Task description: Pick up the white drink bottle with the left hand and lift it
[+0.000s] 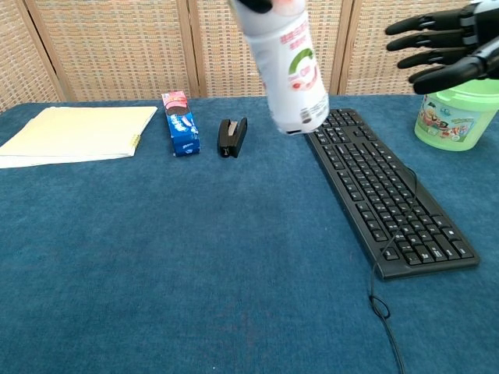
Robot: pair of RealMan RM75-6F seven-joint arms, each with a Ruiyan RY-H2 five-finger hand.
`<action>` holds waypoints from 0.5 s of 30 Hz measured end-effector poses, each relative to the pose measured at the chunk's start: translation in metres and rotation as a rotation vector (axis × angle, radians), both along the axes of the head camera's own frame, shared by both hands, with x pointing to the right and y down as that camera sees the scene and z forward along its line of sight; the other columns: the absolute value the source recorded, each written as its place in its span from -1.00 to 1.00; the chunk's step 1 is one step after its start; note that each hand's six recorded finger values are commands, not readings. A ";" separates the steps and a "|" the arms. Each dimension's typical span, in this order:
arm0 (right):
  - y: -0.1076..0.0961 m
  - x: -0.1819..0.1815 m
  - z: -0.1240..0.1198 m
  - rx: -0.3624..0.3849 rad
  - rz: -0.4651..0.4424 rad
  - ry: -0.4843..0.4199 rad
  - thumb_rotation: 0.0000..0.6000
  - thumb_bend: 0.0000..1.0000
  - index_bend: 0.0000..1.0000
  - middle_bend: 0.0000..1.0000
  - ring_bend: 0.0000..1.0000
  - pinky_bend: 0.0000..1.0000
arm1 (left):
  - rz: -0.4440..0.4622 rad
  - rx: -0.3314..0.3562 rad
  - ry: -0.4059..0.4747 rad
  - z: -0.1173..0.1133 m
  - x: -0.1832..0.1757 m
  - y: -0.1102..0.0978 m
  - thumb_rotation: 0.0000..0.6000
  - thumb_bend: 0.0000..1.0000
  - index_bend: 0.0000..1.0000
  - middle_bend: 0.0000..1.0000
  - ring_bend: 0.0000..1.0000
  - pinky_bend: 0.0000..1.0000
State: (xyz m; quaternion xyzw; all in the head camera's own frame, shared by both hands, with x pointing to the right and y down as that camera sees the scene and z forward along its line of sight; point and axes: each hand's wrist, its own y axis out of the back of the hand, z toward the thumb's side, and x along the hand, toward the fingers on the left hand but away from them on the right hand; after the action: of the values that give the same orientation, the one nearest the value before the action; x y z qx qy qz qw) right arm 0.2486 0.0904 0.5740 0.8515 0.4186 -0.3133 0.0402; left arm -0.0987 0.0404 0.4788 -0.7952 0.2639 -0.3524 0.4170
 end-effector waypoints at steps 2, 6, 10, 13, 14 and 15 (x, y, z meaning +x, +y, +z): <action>0.001 -0.012 0.000 -0.006 -0.019 -0.022 1.00 -1.00 -0.87 -1.00 -1.00 -1.00 | -0.002 -0.006 0.014 -0.002 0.006 0.000 1.00 -0.08 0.35 0.18 0.15 0.36; 0.004 -0.034 0.002 -0.014 -0.044 -0.061 1.00 -1.00 -0.87 -1.00 -1.00 -1.00 | -0.012 -0.016 0.039 -0.004 0.015 -0.002 1.00 -0.08 0.35 0.18 0.15 0.36; 0.006 -0.054 0.008 -0.025 -0.054 -0.093 1.00 -1.00 -0.86 -0.99 -1.00 -1.00 | -0.036 -0.043 0.076 -0.005 0.019 -0.006 1.00 -0.08 0.35 0.18 0.15 0.36; 0.005 -0.070 0.013 -0.028 -0.063 -0.107 1.00 -1.00 -0.78 -0.88 -0.99 -1.00 | -0.051 -0.053 0.092 -0.005 0.020 -0.009 1.00 -0.08 0.36 0.19 0.15 0.36; 0.004 -0.075 0.015 -0.023 -0.066 -0.105 1.00 -1.00 -0.73 -0.82 -0.95 -1.00 | -0.055 -0.059 0.099 -0.004 0.021 -0.010 1.00 -0.08 0.36 0.19 0.15 0.36; 0.003 -0.079 0.016 -0.018 -0.066 -0.102 1.00 -1.00 -0.65 -0.70 -0.85 -1.00 | -0.060 -0.066 0.108 -0.004 0.021 -0.011 1.00 -0.08 0.36 0.19 0.15 0.36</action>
State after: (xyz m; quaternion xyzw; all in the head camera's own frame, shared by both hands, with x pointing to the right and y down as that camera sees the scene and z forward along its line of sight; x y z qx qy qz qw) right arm 0.1700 0.0939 0.5904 0.8793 0.3848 -0.2745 0.0587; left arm -0.0775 0.0297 0.4752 -0.8179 0.2979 -0.3299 0.3652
